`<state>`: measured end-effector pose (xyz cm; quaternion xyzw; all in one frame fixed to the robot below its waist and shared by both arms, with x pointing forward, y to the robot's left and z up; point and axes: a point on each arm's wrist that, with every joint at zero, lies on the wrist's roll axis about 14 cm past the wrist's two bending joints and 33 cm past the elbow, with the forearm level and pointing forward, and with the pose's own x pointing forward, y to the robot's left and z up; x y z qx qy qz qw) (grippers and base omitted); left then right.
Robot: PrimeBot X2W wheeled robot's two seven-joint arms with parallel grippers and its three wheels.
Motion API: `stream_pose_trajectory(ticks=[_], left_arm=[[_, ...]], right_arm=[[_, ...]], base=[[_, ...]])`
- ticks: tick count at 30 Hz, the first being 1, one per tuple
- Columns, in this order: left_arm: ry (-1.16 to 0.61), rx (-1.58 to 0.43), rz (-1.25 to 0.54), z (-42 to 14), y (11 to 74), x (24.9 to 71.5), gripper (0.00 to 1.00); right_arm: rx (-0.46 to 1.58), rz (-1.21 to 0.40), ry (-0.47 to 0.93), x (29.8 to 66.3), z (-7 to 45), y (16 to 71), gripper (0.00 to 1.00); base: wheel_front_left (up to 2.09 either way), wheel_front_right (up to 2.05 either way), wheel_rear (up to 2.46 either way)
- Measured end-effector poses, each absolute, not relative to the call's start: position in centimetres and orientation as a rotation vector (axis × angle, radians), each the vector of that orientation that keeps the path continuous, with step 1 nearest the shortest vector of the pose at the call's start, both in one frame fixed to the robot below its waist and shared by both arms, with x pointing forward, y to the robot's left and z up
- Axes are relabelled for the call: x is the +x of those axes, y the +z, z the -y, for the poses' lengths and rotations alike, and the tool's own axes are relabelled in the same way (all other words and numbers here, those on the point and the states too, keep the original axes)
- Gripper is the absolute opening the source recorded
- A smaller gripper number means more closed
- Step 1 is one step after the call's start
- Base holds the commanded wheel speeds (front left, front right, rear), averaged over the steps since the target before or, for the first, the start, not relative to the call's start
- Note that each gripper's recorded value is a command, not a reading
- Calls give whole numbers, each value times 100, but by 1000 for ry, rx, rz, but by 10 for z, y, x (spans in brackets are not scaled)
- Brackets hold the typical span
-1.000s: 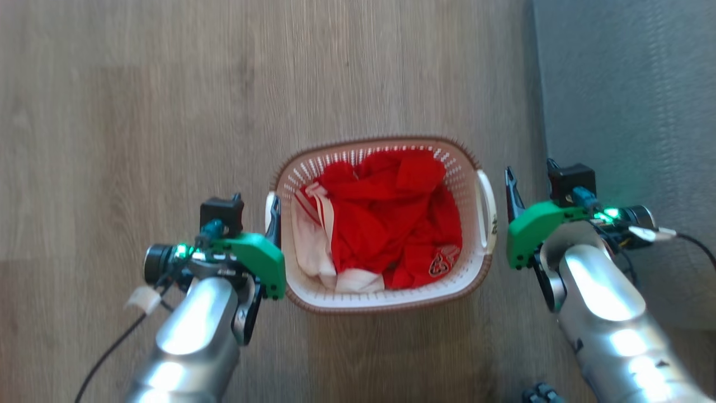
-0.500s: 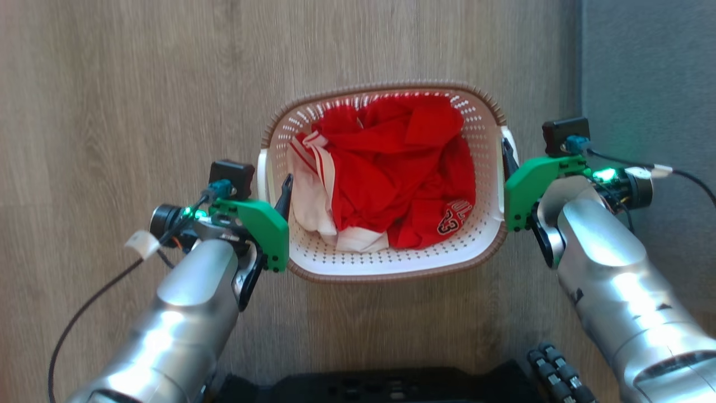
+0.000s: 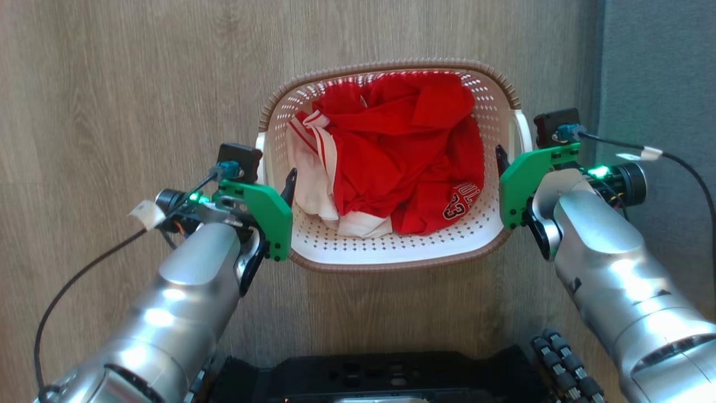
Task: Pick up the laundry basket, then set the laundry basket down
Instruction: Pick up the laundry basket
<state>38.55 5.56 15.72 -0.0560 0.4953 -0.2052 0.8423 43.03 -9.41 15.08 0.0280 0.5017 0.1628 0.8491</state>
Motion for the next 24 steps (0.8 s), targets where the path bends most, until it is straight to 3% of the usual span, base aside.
stream_pose_trajectory(ticks=[24], left_arm=[[-502, -85, -1219, -53, 124, 375, 100]], right_arm=[[63, -1152, 373, 432, 83, 112, 100]], base=[[0, 0, 0]])
